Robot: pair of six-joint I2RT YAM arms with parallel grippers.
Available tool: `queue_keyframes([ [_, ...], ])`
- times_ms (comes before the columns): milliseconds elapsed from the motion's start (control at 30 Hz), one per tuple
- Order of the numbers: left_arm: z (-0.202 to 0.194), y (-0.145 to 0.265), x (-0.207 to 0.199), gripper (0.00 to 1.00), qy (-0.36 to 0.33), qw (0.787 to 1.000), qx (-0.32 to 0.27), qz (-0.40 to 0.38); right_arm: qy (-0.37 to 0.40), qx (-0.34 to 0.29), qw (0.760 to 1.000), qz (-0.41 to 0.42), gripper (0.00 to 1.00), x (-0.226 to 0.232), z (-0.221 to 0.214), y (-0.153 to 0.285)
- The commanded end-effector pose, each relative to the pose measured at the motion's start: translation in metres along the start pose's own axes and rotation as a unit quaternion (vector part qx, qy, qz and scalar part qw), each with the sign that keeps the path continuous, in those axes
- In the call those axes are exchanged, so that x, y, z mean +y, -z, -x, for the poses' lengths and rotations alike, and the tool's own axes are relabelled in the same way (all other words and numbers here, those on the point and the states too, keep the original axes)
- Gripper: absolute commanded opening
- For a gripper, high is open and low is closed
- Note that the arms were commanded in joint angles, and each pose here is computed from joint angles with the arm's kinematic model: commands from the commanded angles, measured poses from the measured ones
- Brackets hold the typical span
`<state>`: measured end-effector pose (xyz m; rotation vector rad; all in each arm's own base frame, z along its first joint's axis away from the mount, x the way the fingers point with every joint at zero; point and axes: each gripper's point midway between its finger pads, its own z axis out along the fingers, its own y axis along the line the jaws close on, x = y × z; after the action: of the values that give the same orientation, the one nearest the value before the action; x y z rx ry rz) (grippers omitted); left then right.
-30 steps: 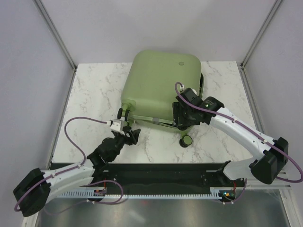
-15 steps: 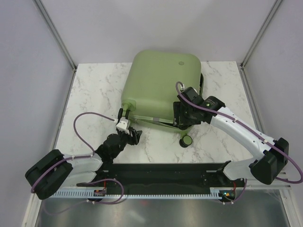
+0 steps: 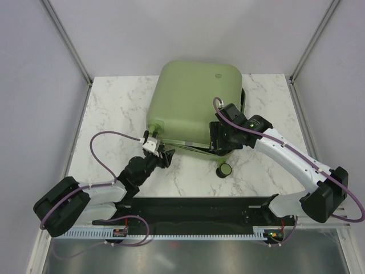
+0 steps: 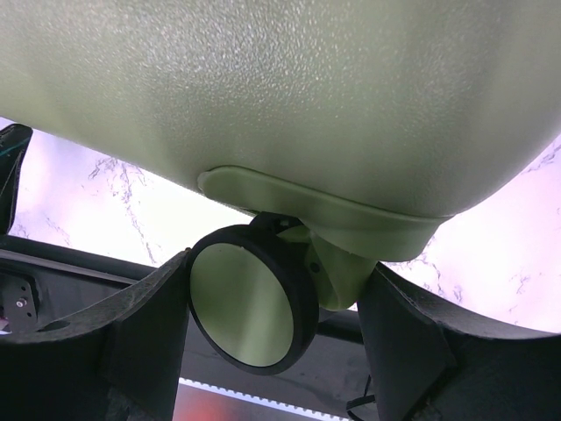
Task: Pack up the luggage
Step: Zip the luggage at the center of the board.
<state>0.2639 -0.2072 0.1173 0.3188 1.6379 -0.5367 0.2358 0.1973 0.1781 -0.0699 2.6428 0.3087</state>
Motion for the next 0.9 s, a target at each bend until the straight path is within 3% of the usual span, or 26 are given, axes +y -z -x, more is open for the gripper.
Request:
queue_keyframes([
  [0,0.008,-0.012,0.007,0.63,-0.046,0.999,-0.005,0.015,-0.007,-0.076,0.997,0.025,0.00,0.012,0.041,0.005],
  [200,-0.001,-0.020,0.007,0.58,-0.057,0.998,0.012,0.012,-0.012,-0.078,0.997,0.022,0.00,0.010,0.042,0.005],
  [633,0.010,-0.033,-0.003,0.02,-0.081,0.997,0.000,-0.017,-0.017,-0.079,0.996,0.021,0.00,0.010,0.043,0.004],
  [867,0.014,-0.032,-0.022,0.02,-0.079,0.995,-0.003,-0.064,-0.017,-0.078,0.997,0.023,0.00,0.011,0.042,0.005],
])
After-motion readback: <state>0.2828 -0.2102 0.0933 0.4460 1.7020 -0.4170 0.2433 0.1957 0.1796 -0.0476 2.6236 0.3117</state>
